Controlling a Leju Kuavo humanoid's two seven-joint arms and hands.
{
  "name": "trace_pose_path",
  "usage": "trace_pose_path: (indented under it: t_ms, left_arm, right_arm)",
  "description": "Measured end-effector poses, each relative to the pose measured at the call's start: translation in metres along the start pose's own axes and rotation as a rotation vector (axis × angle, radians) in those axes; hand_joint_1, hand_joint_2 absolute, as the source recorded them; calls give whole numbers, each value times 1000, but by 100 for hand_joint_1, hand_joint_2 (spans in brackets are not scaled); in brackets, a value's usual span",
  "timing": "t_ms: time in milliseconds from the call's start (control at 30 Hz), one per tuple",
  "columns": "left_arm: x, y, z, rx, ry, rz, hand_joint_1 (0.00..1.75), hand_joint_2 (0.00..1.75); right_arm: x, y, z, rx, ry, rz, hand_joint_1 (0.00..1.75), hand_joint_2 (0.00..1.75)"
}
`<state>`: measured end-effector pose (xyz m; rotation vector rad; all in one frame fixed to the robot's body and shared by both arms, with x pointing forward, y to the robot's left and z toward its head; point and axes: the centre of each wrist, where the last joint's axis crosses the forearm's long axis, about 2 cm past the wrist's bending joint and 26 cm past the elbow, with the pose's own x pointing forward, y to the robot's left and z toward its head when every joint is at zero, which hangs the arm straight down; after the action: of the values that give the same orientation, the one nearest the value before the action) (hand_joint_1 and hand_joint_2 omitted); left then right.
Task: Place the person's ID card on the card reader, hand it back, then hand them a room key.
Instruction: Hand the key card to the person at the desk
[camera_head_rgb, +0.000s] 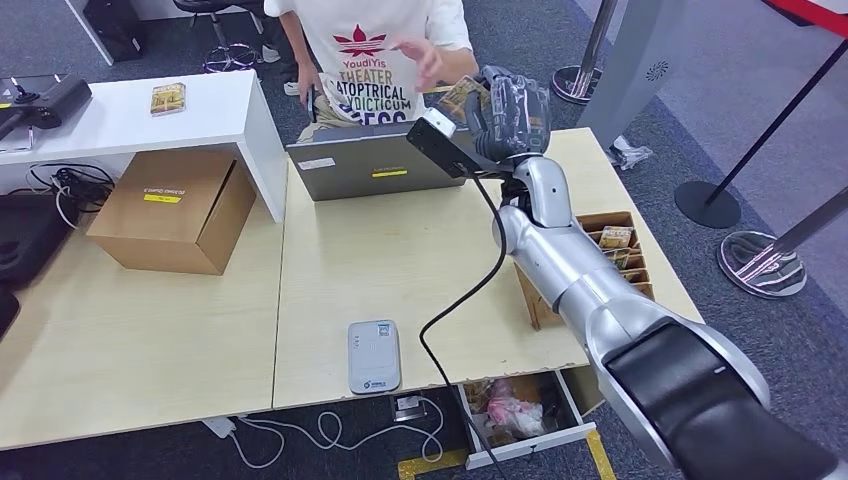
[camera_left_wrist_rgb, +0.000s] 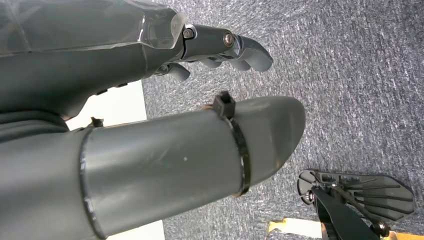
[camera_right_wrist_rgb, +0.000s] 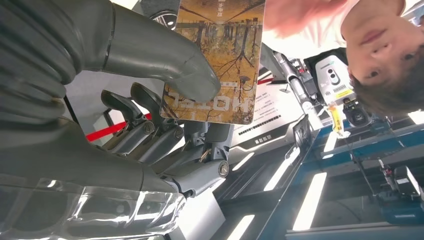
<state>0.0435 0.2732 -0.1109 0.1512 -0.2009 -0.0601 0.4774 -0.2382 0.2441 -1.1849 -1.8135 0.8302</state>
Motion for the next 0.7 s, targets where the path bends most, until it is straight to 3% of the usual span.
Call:
trace_pose_path:
  t_ms: [667, 700]
  left_arm:
    - [0, 0, 0, -1, 5, -8, 0, 0]
    - [0, 0, 0, -1, 5, -8, 0, 0]
  right_arm:
    - [-4, 4, 5, 8, 18, 1, 175, 175]
    - [-4, 4, 6, 9, 18, 1, 164, 175]
